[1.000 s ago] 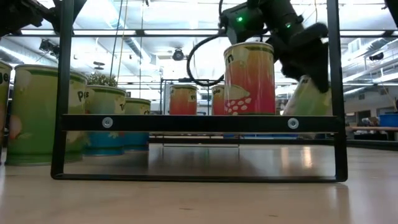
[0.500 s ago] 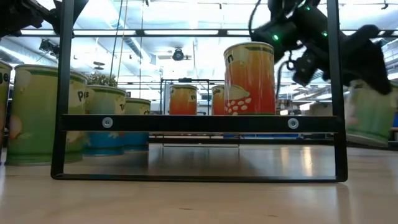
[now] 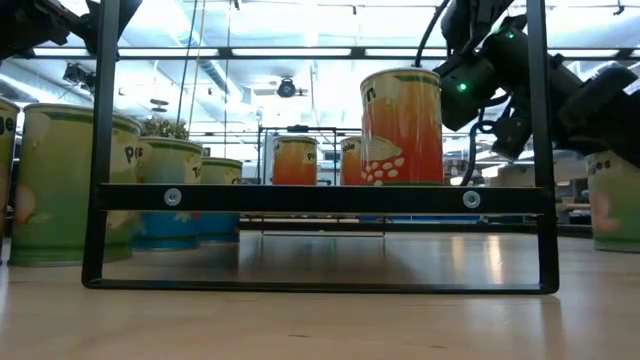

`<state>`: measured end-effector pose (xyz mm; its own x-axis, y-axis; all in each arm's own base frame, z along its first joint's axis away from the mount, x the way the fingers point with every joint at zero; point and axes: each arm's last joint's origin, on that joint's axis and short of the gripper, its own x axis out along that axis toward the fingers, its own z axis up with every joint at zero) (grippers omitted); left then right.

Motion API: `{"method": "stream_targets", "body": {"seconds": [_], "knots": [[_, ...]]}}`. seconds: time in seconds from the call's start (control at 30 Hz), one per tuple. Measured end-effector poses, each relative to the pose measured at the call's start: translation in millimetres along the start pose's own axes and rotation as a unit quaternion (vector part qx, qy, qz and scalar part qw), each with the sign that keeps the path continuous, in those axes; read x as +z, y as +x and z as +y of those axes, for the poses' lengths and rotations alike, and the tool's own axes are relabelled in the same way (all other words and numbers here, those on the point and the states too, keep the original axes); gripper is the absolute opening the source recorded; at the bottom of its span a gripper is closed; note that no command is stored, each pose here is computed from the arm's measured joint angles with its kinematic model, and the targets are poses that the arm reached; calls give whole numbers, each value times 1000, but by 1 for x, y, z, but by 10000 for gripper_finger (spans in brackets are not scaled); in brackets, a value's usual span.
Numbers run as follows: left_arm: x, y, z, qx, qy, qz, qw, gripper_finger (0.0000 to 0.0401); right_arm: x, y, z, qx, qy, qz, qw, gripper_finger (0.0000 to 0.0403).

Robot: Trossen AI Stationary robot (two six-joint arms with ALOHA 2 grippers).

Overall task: Pick and place cans onto a shelf
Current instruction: Put the right canned oranges on the shelf

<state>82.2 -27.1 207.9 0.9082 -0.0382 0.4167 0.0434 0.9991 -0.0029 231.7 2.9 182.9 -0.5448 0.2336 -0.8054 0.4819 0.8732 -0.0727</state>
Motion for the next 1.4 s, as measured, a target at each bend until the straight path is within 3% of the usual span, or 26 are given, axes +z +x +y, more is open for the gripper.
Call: {"method": "stream_targets", "body": {"seconds": [0.3,0.43,0.6,0.77,1.13,1.4], "knots": [[0,0,0,0,0,0,1000,357,1,-6,3,-10,-8,-29,999,397],[0,0,0,0,0,1,1000,357,-8,-18,5,-27,-20,-107,994,395],[-1,0,0,-1,1,3,1000,357,-29,-33,4,-3,-5,-207,978,394],[-1,0,0,-1,1,4,1000,357,-55,-32,3,25,-3,-294,956,394],[-1,0,0,1,1,4,1000,357,-110,-2,6,30,13,-486,873,394],[-1,0,0,1,-3,4,1000,357,-133,23,8,21,41,-454,890,394]]}}
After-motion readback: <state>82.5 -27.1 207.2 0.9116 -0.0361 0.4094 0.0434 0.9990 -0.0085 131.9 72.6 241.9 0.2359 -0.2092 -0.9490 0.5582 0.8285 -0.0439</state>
